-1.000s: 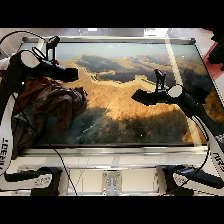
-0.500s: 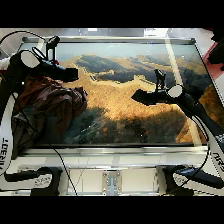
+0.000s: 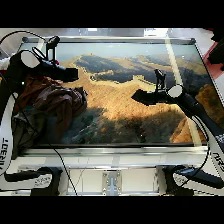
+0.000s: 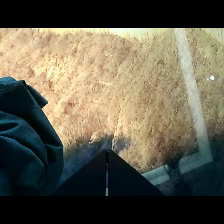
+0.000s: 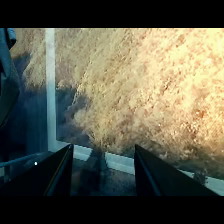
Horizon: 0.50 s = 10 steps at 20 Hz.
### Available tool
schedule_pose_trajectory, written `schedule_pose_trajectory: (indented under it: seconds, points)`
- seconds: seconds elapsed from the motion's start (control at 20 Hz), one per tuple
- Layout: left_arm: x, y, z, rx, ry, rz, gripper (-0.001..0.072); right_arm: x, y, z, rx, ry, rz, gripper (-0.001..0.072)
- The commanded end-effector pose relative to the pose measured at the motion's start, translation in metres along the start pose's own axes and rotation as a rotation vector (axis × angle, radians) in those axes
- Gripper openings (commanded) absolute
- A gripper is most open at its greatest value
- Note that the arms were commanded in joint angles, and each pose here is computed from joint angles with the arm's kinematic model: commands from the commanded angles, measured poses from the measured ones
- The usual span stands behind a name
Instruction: Fold the shirts.
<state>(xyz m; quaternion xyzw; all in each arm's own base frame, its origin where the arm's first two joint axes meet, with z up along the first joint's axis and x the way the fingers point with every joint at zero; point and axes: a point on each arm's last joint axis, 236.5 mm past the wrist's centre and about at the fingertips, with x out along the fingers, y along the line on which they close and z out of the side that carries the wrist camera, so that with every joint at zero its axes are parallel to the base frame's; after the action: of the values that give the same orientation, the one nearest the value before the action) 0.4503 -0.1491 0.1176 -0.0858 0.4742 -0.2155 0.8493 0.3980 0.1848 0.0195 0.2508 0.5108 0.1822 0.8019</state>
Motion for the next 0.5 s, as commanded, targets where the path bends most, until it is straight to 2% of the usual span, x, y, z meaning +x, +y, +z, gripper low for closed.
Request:
schedule_pose_trajectory:
  seconds: [0.0,0.45]
  points:
    - [0.0002,0.0005,0.0001,0.000,0.000,0.000,0.0014,0.0002,0.0001,0.0001,0.000,-0.001,0.000,0.0441]
    - [0.0002,0.0004,0.0001,-0.001,0.000,0.000,0.0014,0.0002,0.0009,0.0016,0.005,-0.007,0.003,0.0441]
